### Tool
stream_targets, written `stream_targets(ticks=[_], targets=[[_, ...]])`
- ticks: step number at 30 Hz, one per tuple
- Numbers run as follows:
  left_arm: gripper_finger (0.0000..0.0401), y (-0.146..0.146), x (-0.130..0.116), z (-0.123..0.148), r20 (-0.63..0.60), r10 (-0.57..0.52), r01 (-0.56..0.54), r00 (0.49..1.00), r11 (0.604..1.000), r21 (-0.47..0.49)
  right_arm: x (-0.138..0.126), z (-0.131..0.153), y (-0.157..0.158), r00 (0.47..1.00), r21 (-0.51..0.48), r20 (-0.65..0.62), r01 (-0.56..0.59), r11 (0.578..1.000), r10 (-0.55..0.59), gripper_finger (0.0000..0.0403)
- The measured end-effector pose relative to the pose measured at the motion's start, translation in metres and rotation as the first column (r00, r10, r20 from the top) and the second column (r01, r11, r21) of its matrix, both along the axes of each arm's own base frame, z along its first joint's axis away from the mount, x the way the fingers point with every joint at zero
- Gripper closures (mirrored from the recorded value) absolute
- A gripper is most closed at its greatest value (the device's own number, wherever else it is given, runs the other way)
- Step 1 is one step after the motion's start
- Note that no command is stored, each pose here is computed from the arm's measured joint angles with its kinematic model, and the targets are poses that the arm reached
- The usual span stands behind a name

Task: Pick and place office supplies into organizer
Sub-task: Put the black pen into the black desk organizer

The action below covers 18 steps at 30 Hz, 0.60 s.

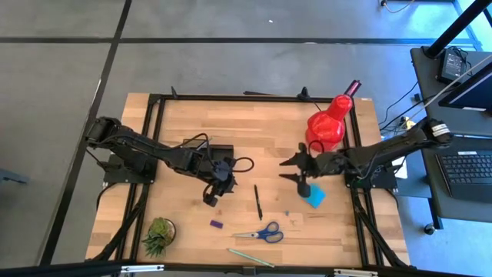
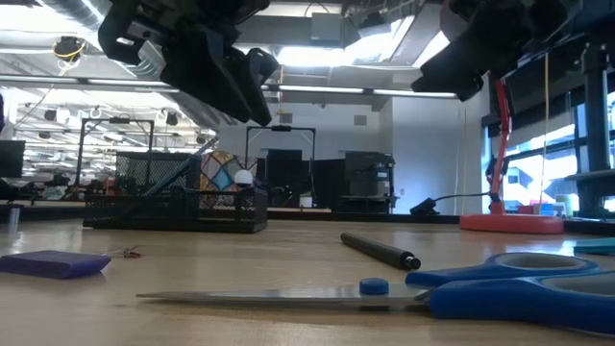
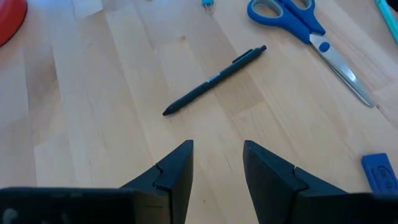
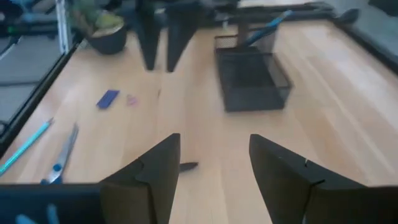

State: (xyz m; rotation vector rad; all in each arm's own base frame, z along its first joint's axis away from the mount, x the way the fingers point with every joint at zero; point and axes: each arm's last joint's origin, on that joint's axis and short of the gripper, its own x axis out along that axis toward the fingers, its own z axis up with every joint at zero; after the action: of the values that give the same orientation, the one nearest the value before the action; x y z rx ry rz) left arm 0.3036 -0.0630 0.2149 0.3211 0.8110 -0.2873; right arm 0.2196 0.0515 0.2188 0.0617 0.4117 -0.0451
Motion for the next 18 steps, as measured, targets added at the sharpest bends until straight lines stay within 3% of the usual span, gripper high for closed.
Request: stream_targets(ticks=[6,12,18], targets=[[0.0267,-0.003,-0.004,-0.003,-0.047,-0.011,0.011,0.999,1.0,0.009,0.025,-0.004,0.023,0.988,-0.068,-0.152,0.024,0.997,-0.034,0.021],[0.0267,-0.003,-0.008,-0.006,-0.098,0.02,-0.021,0.995,1.0,-0.008,0.058,0.003,0.05,0.937,0.009,-0.337,0.104,0.995,-0.095,0.0226],[0.0267,-0.002,-0.012,-0.008,-0.15,0.049,-0.052,0.987,0.999,-0.016,0.092,0.001,0.078,0.846,0.129,-0.514,0.241,0.962,-0.143,0.0242]])
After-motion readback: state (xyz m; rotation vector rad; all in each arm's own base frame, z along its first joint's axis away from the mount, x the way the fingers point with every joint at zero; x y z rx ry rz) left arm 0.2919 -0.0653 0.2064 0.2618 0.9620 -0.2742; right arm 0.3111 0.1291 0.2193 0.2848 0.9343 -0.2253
